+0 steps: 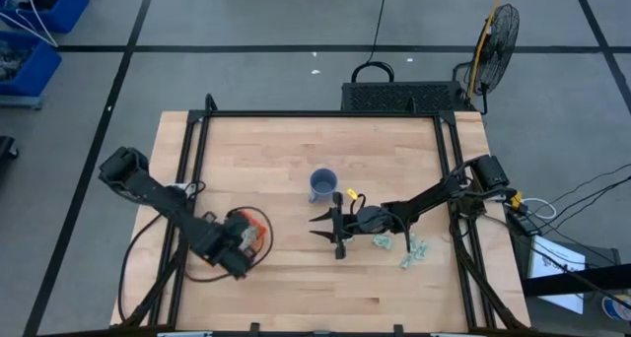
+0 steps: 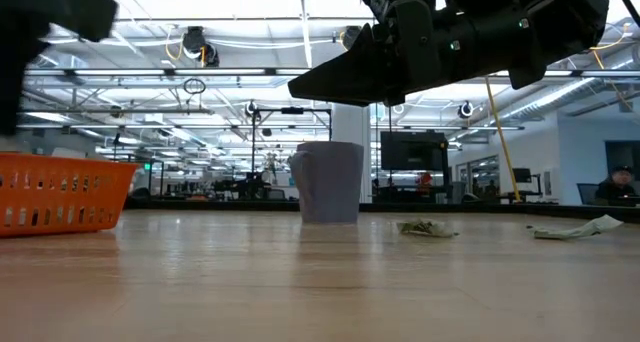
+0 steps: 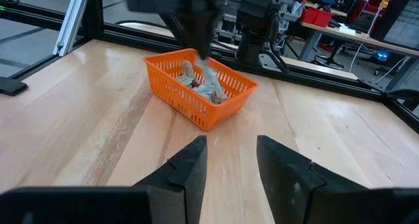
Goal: Pick and place Stevia / Truvia into bins
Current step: Put the green stevia packet into the orange basket
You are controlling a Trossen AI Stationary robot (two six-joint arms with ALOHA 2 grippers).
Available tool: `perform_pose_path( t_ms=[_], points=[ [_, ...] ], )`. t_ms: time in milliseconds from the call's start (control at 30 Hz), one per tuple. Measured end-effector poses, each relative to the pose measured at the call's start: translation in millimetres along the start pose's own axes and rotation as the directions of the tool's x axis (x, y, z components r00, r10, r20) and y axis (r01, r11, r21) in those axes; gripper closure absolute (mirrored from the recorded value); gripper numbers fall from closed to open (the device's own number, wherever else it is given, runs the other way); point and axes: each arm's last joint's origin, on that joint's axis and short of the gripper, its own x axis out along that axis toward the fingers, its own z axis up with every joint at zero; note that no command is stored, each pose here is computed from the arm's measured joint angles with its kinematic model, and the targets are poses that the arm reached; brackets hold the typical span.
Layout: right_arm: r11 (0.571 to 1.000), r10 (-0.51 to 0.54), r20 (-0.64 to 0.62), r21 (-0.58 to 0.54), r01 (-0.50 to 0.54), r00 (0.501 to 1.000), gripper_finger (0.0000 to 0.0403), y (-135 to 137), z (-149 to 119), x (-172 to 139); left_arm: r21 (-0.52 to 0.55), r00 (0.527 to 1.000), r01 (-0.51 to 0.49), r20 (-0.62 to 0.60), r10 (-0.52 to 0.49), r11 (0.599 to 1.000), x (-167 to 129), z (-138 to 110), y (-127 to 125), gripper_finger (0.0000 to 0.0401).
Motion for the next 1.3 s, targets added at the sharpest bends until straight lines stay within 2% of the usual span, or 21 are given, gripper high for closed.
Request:
perform_pose_path(
  t_ms=[100, 200, 433, 833, 967, 1133, 1300],
  points=[
    [1.0, 0.0, 0.0, -0.001, 0.0, 1.0, 0.0277, 0, 0, 0, -0.031, 0.997, 0.018, -0.074, -0.02, 0.999, -3, -16, -1, 0.0392],
    [1.0, 0.0, 0.0, 0.001, 0.0, 1.0, 0.0277, 0, 0, 0, -0.063, 0.995, 0.035, -0.094, -0.041, 0.997, -5, -27, -3, 0.0389],
    [1.0, 0.0, -0.001, 0.005, 0.0, 1.0, 0.0277, 0, 0, 0, -0.07, 0.995, 0.101, -0.008, -0.102, 0.992, -7, -36, -7, 0.0394],
    [1.0, 0.005, -0.012, 0.029, -0.005, 1.0, 0.0277, 1, -1, 0, -0.069, 0.993, 0.111, 0.055, -0.107, 0.991, -7, -34, -7, 0.0328],
    [1.0, 0.029, -0.125, 0.003, -0.028, 0.992, 0.0277, 4, -4, -3, -0.07, 0.987, 0.121, 0.118, -0.112, 0.99, -7, -32, -7, 0.0324],
    [0.998, 0.047, -0.352, -0.025, -0.06, 0.935, 0.0277, 17, 6, -12, -0.065, 0.968, 0.137, 0.222, -0.119, 0.988, -7, -29, -8, 0.0324],
    [0.998, 0.029, -0.494, 0.06, 0.001, 0.869, 0.0277, 27, -2, -22, -0.081, 0.95, 0.147, 0.29, -0.117, 0.986, -7, -22, -8, 0.0324]
  ],
)
